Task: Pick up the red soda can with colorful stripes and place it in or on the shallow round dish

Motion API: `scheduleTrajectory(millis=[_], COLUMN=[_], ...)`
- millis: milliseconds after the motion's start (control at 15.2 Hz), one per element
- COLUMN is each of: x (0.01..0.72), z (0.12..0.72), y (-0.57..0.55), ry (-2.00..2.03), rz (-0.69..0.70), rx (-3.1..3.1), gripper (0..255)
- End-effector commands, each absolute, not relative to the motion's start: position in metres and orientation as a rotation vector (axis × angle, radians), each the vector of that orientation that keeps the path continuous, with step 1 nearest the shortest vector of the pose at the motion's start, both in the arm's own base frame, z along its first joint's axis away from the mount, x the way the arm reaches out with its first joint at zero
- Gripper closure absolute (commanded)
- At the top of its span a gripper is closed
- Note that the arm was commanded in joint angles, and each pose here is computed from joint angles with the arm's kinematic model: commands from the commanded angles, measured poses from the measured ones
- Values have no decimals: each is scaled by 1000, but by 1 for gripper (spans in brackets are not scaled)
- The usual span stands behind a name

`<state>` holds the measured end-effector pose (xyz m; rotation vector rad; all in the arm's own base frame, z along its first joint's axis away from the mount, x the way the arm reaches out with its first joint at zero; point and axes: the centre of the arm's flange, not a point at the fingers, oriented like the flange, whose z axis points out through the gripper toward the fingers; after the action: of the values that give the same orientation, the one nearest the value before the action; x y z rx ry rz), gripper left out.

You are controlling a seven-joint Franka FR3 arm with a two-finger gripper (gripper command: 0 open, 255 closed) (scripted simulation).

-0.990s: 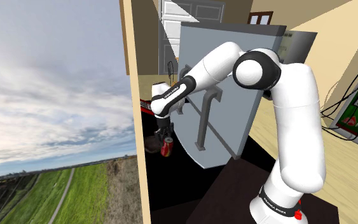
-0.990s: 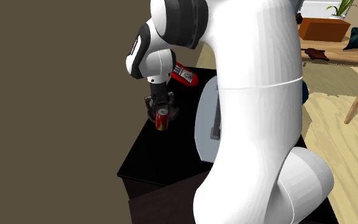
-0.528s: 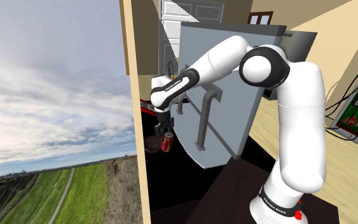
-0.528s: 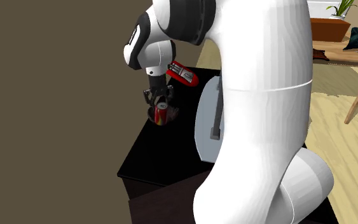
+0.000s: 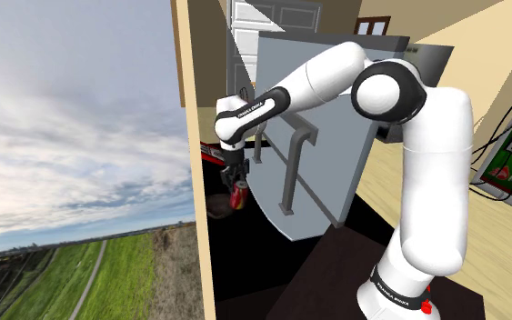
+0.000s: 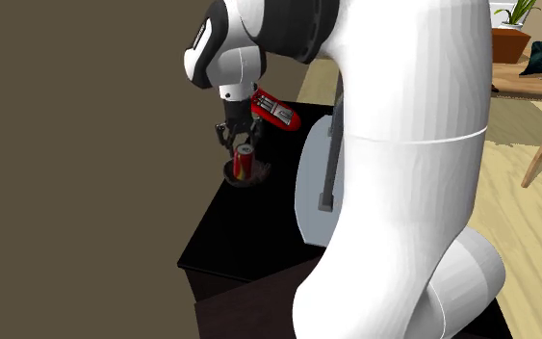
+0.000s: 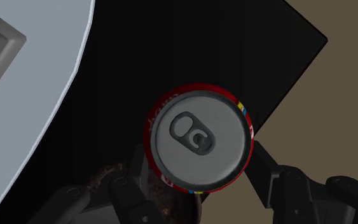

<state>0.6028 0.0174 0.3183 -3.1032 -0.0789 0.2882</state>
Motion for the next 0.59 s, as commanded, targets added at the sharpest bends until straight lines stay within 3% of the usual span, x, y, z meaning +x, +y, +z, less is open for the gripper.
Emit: scheduleTrajectory(millis=[0, 528], x=[615, 715], z=[325, 347], y=[14, -12], ry=[-79, -79], rz=[288, 288], rx=[-3103, -3103], gripper=[255, 255])
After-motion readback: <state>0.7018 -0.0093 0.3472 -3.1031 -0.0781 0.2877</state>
